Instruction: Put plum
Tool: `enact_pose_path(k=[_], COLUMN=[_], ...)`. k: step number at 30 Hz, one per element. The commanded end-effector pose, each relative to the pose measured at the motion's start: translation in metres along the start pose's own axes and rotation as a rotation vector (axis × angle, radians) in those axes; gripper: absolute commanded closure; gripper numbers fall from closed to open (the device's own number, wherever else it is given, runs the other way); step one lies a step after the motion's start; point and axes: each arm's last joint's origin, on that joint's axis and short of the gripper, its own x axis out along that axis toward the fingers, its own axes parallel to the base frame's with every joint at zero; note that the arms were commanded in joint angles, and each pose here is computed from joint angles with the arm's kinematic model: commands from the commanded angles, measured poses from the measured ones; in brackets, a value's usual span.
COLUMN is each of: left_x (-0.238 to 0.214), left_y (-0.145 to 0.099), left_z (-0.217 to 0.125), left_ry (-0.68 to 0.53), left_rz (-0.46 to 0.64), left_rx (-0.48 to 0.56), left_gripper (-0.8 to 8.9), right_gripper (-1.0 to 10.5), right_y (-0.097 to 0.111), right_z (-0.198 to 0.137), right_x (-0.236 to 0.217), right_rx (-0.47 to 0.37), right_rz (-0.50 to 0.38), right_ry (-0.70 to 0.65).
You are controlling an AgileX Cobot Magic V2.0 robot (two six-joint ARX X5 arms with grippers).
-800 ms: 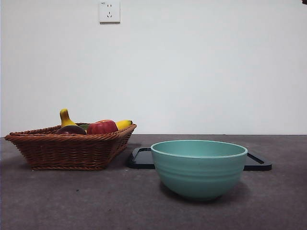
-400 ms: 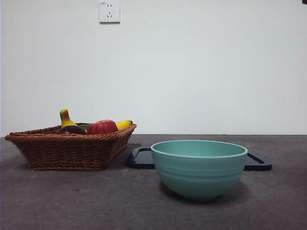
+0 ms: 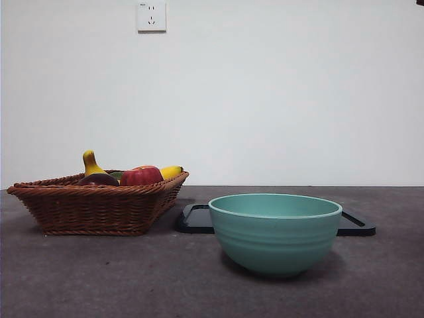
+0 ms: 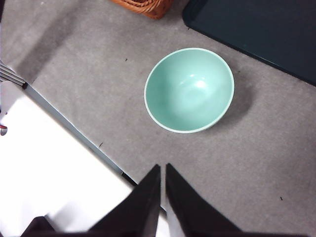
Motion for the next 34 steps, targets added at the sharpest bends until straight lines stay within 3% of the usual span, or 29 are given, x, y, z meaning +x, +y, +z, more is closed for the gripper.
enact_pose_path(k=[1, 34], left_x=[0.0017, 0.0017], left_y=[-0.0003, -0.0003], left_z=[-0.0105, -0.0105], left_ry=[0.058, 0.059], left_rz=[0.005, 0.004], left_rx=[-0.007, -0.007], left_gripper=[8.04, 8.04], right_gripper=[9.4, 9.4], right_y=[0.0023, 0.0034], right_z=[0.0035, 0.0027], right_x=[-0.0024, -0.0045], right_rx=[-0.017, -0.040], right_rz=[0.008, 0.013], right_ry=[-0.017, -0.029])
